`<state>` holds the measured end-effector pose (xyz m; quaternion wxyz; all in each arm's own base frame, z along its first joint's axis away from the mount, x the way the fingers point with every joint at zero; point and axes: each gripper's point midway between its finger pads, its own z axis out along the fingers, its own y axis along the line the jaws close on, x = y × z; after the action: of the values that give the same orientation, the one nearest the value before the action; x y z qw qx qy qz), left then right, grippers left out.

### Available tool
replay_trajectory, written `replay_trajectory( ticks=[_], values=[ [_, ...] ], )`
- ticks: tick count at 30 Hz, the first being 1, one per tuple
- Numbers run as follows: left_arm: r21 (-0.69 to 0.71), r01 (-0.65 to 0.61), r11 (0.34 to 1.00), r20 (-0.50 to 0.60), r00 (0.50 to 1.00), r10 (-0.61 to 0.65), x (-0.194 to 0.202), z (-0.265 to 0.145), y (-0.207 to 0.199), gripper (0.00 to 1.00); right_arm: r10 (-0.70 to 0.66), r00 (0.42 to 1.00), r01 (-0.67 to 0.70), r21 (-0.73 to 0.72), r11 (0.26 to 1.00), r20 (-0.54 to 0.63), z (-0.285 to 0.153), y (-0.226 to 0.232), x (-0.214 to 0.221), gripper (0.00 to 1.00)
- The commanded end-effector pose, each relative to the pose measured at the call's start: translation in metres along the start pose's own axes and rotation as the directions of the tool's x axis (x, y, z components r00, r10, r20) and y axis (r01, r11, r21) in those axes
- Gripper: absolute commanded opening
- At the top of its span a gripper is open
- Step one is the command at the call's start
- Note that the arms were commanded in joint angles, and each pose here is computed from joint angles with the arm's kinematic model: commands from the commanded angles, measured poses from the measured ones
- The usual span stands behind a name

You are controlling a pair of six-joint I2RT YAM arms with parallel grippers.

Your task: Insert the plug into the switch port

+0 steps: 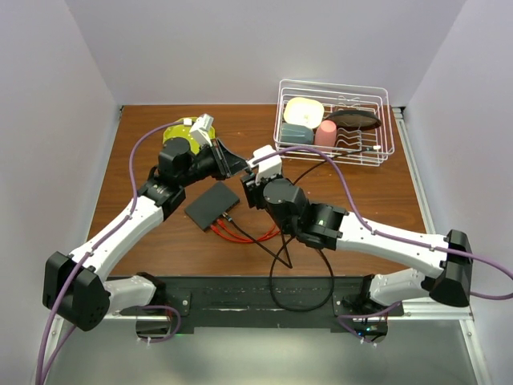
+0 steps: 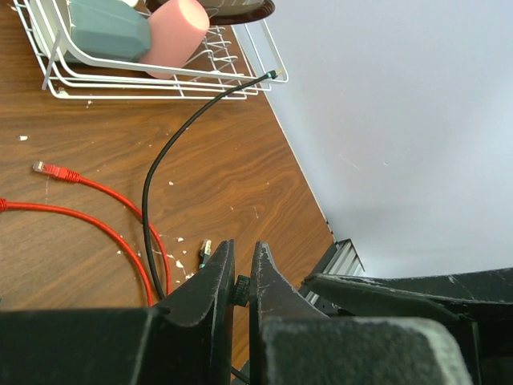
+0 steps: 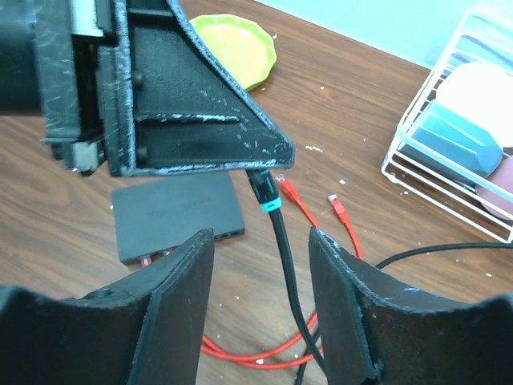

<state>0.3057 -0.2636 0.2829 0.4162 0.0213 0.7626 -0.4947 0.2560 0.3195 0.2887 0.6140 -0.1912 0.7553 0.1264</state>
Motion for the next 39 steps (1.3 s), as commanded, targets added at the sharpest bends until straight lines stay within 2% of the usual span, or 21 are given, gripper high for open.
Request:
replay_trajectory(
  ticks=[1, 10, 18, 23, 27, 33, 35, 36, 39],
  values=[
    [0.072, -0.023, 0.997, 0.036, 0.999, 0.020, -0.015, -0.007, -0.021, 0.00, 0.048, 0.998, -0.048, 0.010, 0.999, 0.042, 0.010, -0.005, -0.011, 0.49],
    [0.081, -0.033, 0.996, 0.035, 0.999, 0.030, -0.016, -0.010, -0.022, 0.00, 0.090, 0.996, -0.089, -0.034, 0.995, 0.019, 0.026, -0.012, -0.003, 0.42],
    [0.078, -0.030, 0.997, 0.029, 0.999, 0.028, -0.016, -0.007, -0.019, 0.00, 0.089, 0.996, -0.086, -0.133, 0.987, 0.016, 0.024, 0.004, -0.001, 0.38],
    [0.080, -0.030, 0.996, 0.027, 0.999, 0.028, -0.015, -0.007, -0.019, 0.00, 0.078, 0.997, -0.077, -0.118, 0.990, 0.000, 0.028, 0.003, 0.007, 0.34],
    [0.085, -0.031, 0.996, 0.024, 0.999, 0.029, -0.015, -0.007, -0.021, 0.00, 0.080, 0.997, -0.081, -0.094, 0.992, -0.012, 0.034, 0.000, 0.012, 0.22],
    [0.086, -0.034, 0.996, 0.018, 0.999, 0.032, -0.013, -0.007, -0.019, 0.00, 0.092, 0.996, -0.093, -0.053, 0.994, -0.006, 0.042, -0.008, 0.016, 0.14],
    [0.085, -0.030, 0.996, 0.011, 1.000, 0.030, -0.012, -0.006, -0.018, 0.00, 0.099, 0.995, -0.099, -0.047, 0.994, 0.005, 0.041, -0.010, 0.014, 0.10],
    [0.089, -0.028, 0.996, 0.005, 1.000, 0.028, -0.011, -0.005, -0.018, 0.00, 0.107, 0.994, -0.106, -0.044, 0.993, 0.022, 0.041, -0.011, 0.010, 0.05],
    [0.096, -0.027, 0.995, -0.001, 1.000, 0.027, -0.010, -0.004, -0.018, 0.00, 0.099, 0.995, -0.098, -0.036, 0.995, 0.030, 0.041, -0.013, 0.009, 0.00]
  ],
)
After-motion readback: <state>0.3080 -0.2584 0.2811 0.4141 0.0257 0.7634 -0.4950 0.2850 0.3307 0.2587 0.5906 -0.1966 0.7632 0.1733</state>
